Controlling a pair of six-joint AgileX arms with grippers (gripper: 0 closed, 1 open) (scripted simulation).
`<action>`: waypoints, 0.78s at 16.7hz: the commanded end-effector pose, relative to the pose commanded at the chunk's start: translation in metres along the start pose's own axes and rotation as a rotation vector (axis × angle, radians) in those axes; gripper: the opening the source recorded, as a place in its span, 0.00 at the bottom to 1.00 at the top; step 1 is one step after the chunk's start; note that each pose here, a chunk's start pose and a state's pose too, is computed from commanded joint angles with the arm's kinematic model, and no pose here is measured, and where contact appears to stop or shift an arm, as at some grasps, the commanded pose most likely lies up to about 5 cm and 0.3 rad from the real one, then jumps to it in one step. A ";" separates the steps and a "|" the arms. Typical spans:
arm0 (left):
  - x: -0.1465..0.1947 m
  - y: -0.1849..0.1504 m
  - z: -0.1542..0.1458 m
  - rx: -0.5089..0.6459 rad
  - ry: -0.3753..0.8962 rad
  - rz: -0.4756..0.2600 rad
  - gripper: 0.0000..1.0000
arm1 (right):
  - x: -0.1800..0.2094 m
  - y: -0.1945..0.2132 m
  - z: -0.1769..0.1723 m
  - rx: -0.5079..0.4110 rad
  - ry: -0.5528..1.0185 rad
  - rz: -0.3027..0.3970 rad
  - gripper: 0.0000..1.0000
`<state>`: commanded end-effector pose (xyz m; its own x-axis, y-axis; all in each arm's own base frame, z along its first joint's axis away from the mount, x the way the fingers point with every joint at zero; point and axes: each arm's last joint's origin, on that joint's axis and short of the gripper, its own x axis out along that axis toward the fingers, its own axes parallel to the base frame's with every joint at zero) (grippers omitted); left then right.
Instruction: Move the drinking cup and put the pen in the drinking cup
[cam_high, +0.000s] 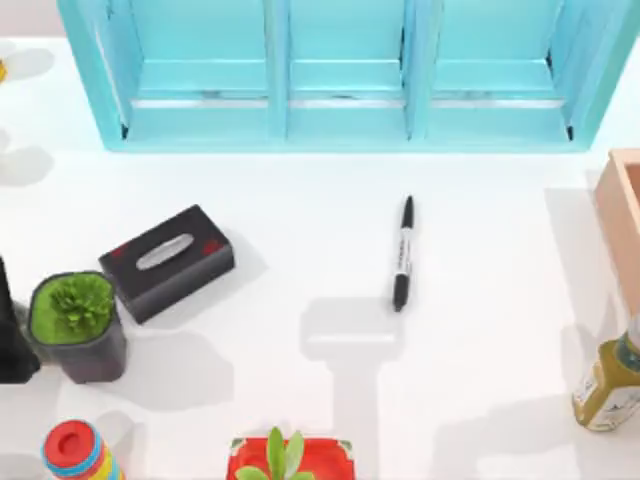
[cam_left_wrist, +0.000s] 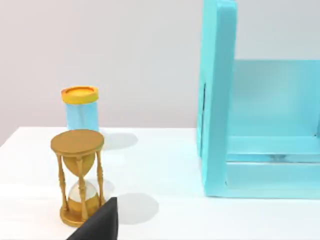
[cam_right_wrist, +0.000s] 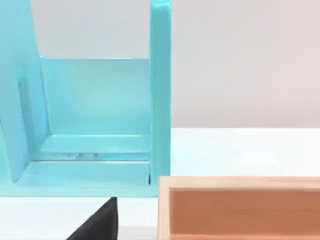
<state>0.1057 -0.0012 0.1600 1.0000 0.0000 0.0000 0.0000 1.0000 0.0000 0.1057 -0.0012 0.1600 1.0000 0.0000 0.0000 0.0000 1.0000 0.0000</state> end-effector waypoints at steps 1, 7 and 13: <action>0.000 0.000 0.000 0.000 0.000 0.000 1.00 | 0.000 0.000 0.000 0.000 0.000 0.000 1.00; 0.000 0.000 0.000 0.000 0.000 0.000 1.00 | 0.002 -0.005 0.027 -0.036 0.139 -0.049 1.00; 0.000 0.000 0.000 0.000 0.000 0.000 1.00 | 0.045 -0.022 0.090 -0.093 0.594 -0.114 1.00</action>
<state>0.1057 -0.0012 0.1600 1.0000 0.0000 0.0000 0.0000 1.0000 0.0000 0.1506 -0.0237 0.2505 0.8225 -0.1340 -0.5527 0.0807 0.9895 -0.1199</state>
